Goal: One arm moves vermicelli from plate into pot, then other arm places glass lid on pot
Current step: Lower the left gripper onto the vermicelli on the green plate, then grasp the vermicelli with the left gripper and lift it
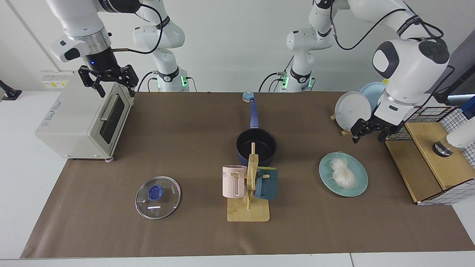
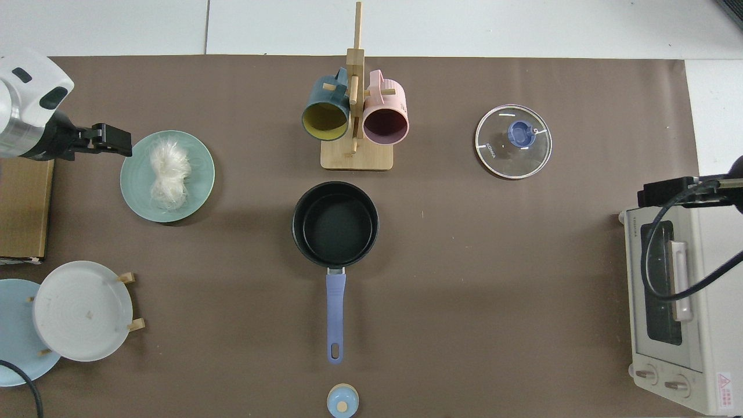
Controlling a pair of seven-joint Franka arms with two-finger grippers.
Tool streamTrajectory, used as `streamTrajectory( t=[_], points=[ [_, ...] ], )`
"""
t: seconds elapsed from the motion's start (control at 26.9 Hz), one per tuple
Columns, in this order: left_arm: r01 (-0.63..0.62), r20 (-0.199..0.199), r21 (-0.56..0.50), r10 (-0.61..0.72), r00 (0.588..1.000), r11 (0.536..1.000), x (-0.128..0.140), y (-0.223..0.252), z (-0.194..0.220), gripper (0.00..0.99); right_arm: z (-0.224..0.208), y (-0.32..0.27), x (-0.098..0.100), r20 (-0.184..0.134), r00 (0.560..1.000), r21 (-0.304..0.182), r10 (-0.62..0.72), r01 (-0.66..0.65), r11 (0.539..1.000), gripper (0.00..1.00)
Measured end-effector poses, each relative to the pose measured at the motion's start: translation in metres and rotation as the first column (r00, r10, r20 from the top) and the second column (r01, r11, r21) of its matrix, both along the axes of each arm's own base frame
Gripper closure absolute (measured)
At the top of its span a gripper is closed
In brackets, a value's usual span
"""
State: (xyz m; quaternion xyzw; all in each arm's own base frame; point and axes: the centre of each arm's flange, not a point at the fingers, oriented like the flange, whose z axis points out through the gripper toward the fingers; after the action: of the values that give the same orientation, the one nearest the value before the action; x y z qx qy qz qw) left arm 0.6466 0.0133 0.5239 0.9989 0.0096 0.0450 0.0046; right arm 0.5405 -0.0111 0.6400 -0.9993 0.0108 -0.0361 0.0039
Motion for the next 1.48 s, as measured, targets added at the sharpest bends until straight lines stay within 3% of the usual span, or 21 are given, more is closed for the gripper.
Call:
streamTrajectory(
  t=[0.26, 0.71, 1.0, 1.37, 1.48],
  points=[
    [-0.039, 0.022, -0.007, 0.039, 0.999, 0.999, 0.025, 0.000, -0.036, 0.000, 0.000, 0.000, 0.000, 0.000, 1.000, 0.000, 0.000, 0.000, 1.000, 0.00],
    [-0.121, 0.016, 0.044, 0.121, 0.993, 0.992, 0.050, -0.010, -0.111, 0.000, 0.000, 0.000, 0.000, 0.000, 1.000, 0.000, 0.000, 0.000, 1.000, 0.00],
    [-0.106, -0.015, 0.046, 0.107, 0.994, 0.993, 0.043, -0.026, -0.168, 0.000, 0.000, 0.000, 0.000, 0.000, 1.000, 0.000, 0.000, 0.000, 1.000, 0.00],
    [-0.055, -0.046, 0.117, 0.061, 0.997, 0.992, 0.030, -0.030, -0.190, 0.000, 0.000, 0.000, 0.000, 0.000, 1.000, 0.000, 0.000, 0.000, 1.000, 0.00],
    [-0.078, -0.036, 0.113, 0.082, 0.996, 0.991, 0.027, -0.031, -0.195, 0.000, 0.000, 0.000, 0.000, 0.000, 1.000, 0.000, 0.000, 0.000, 1.000, 0.00]
  ],
)
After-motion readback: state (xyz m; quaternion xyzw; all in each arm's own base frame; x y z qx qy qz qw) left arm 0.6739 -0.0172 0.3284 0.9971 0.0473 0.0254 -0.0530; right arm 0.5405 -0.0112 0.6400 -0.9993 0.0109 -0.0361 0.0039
